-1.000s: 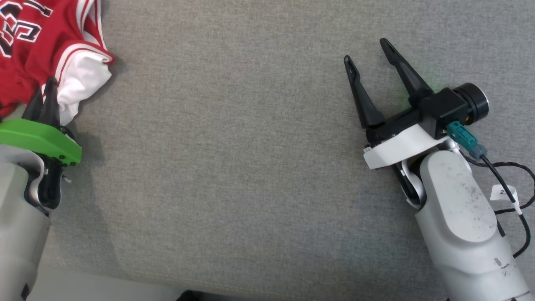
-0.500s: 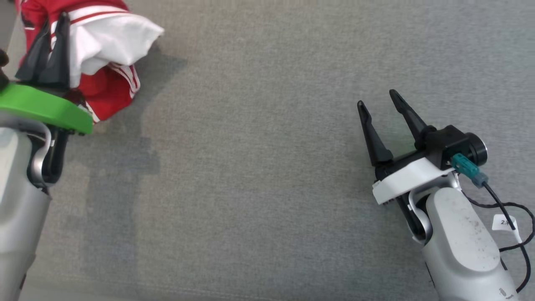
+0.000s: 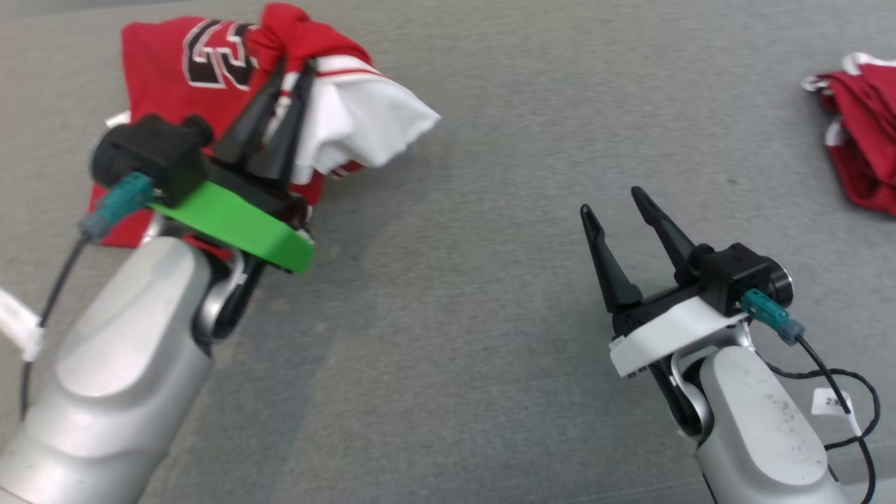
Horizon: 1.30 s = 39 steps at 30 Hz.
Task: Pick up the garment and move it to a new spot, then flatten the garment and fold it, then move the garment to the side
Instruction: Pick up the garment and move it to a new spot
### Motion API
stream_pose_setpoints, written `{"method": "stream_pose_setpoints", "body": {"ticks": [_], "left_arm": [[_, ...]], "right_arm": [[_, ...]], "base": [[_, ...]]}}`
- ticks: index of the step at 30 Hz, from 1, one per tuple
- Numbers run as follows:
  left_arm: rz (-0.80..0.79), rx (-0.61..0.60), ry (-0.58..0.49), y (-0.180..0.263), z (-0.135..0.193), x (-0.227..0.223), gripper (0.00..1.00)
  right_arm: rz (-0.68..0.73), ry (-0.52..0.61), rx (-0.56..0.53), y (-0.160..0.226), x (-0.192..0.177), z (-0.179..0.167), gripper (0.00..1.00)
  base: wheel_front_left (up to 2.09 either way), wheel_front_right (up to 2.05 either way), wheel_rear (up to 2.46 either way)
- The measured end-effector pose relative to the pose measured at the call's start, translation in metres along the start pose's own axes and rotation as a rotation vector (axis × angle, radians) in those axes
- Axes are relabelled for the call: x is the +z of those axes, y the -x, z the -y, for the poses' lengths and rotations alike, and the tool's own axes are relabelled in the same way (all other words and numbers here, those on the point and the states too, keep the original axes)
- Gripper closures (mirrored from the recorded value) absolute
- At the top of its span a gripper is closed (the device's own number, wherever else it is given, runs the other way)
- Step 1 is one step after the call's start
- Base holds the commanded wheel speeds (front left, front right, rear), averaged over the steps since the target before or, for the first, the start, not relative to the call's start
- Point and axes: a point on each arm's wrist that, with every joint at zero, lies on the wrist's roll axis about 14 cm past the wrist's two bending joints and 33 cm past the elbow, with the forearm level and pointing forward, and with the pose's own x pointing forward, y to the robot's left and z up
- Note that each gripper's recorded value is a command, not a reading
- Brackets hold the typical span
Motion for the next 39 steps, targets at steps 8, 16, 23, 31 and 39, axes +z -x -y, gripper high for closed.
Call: {"method": "stream_pose_setpoints", "body": {"ticks": [8, 16, 23, 31, 39], "left_arm": [[-0.042, -0.219, 0.16, -0.033, 0.097, -0.039, 1.0], [-0.074, -0.185, 0.225, -0.031, 0.108, -0.062, 0.0], [-0.069, 0.017, 0.125, 0.002, 0.046, -0.06, 0.0], [-0.072, 0.22, 0.061, 0.061, 0.005, -0.05, 0.0], [-0.111, 0.361, 0.04, 0.124, -0.004, -0.054, 0.0]], "right_arm": [[0.015, 0.025, -0.159, 0.04, 0.016, 0.05, 0.0], [0.01, 0.039, -0.222, 0.056, 0.018, 0.069, 0.0], [0.021, 0.039, -0.178, 0.046, 0.02, 0.055, 0.0], [0.023, 0.045, -0.12, 0.043, 0.022, 0.033, 0.0], [0.011, 0.031, -0.089, 0.053, 0.019, 0.017, 0.0]], "base": [[0.0, 0.0, 0.0], [0.0, 0.0, 0.0], [0.0, 0.0, 0.0], [0.0, 0.0, 0.0], [0.0, 0.0, 0.0]]}}
